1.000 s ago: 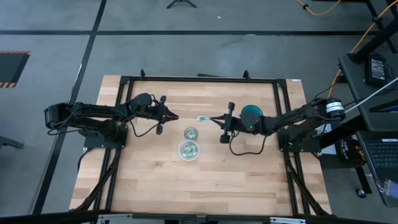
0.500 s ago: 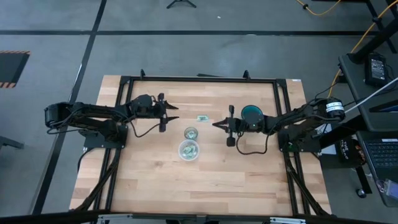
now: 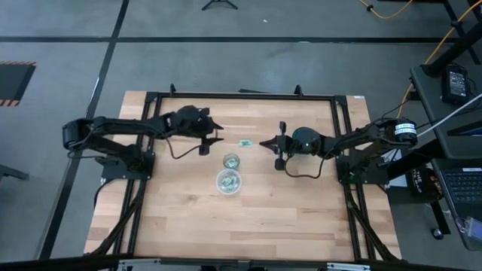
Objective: Pick and place items into bin
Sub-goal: Put the transparent stevia packet into the transparent bin
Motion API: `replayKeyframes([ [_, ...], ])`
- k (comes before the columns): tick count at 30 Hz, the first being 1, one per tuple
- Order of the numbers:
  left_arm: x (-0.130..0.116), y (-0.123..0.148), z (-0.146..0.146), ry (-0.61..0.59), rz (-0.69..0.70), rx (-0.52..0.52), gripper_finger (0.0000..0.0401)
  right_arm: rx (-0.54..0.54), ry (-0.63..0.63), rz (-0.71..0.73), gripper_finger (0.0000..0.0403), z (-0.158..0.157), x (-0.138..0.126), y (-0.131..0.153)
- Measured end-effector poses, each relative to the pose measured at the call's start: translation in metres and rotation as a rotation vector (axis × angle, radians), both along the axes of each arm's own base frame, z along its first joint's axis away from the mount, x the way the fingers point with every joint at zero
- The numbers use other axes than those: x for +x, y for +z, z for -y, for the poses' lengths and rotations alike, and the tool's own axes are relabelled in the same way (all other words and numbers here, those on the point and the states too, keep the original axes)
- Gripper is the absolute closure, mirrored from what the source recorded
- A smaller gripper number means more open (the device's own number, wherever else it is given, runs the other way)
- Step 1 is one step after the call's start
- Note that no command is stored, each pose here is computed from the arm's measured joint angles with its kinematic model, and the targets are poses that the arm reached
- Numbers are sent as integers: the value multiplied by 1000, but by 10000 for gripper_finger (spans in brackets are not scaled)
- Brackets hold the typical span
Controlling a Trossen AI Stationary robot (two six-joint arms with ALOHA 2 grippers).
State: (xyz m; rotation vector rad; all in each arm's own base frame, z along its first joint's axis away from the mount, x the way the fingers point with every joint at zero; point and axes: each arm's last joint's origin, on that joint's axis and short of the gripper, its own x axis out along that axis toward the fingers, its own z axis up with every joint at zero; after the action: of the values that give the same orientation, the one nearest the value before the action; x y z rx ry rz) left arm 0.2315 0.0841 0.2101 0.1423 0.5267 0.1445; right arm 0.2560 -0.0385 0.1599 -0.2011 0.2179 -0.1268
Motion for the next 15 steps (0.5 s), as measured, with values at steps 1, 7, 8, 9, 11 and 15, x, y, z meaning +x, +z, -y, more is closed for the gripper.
replayKeyframes([
  [1, 4, 0, -3, -3, -27, 2, 200, 2, -4, 0, 399, 1, 0, 0],
  [7, 31, 0, -24, -26, -162, 13, 200, 58, -12, -17, 399, 1, -1, -2],
  [8, 35, 0, -27, -33, -178, 17, 200, 58, -11, -19, 399, 1, -1, -3],
  [9, 40, -1, -31, -39, -191, 18, 200, 54, -10, -19, 399, 1, -1, -2],
  [11, 49, -2, -37, -55, -205, 7, 200, 29, -7, -17, 399, 1, -1, -2],
  [15, 64, -7, -46, -97, -258, -39, 200, -23, 2, -10, 399, 2, 0, -1],
])
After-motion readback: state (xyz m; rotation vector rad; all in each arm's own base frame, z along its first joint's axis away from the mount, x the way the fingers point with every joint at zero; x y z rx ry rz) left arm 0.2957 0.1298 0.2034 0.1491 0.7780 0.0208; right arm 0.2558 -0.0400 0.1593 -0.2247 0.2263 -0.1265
